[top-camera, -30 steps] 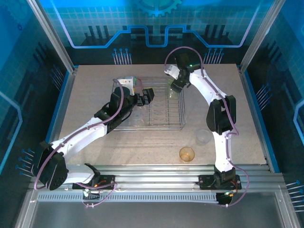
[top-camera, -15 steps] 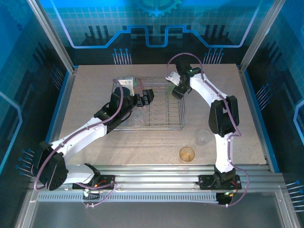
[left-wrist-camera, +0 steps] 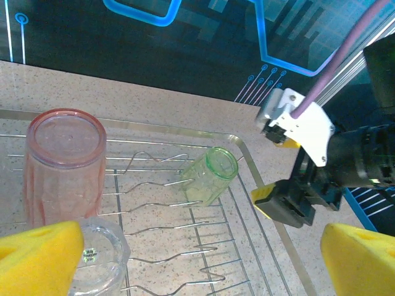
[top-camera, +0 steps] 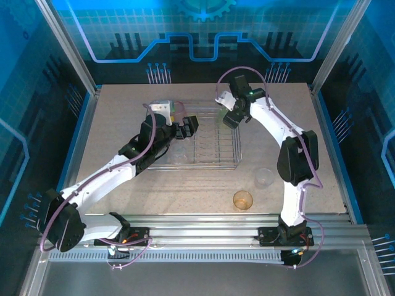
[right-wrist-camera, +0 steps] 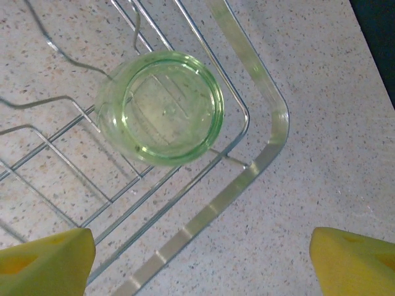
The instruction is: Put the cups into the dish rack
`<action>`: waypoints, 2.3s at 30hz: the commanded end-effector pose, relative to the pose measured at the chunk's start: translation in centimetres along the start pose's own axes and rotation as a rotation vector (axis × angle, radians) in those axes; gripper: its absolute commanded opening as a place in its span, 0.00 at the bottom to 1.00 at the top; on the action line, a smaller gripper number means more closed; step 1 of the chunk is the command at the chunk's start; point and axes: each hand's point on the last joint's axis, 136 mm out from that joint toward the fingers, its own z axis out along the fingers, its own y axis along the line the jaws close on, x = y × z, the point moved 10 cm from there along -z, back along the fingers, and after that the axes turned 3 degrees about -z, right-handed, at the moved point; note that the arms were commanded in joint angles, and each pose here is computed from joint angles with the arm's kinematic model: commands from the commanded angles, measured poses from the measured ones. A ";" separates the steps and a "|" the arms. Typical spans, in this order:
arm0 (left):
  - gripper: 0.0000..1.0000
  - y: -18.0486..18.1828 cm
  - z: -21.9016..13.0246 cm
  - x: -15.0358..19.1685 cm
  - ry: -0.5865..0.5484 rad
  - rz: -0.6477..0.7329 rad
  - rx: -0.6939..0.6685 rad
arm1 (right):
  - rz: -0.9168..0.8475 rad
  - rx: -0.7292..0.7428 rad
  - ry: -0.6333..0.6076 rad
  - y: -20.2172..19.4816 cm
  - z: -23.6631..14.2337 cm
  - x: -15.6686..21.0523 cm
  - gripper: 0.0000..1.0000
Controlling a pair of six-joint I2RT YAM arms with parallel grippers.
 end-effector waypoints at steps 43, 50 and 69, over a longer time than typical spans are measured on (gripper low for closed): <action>0.86 -11.2 -5.2 13.1 0.807 0.159 0.177 | 0.828 0.239 -0.580 9.1 -23.8 21.6 0.96; 0.78 -12.9 -4.5 16.7 0.944 0.184 0.091 | 0.869 0.030 -0.507 9.9 -21.5 20.9 0.93; 0.63 -14.1 0.4 22.0 1.116 0.204 -0.123 | 0.911 0.006 -0.403 10.6 -20.0 21.8 0.89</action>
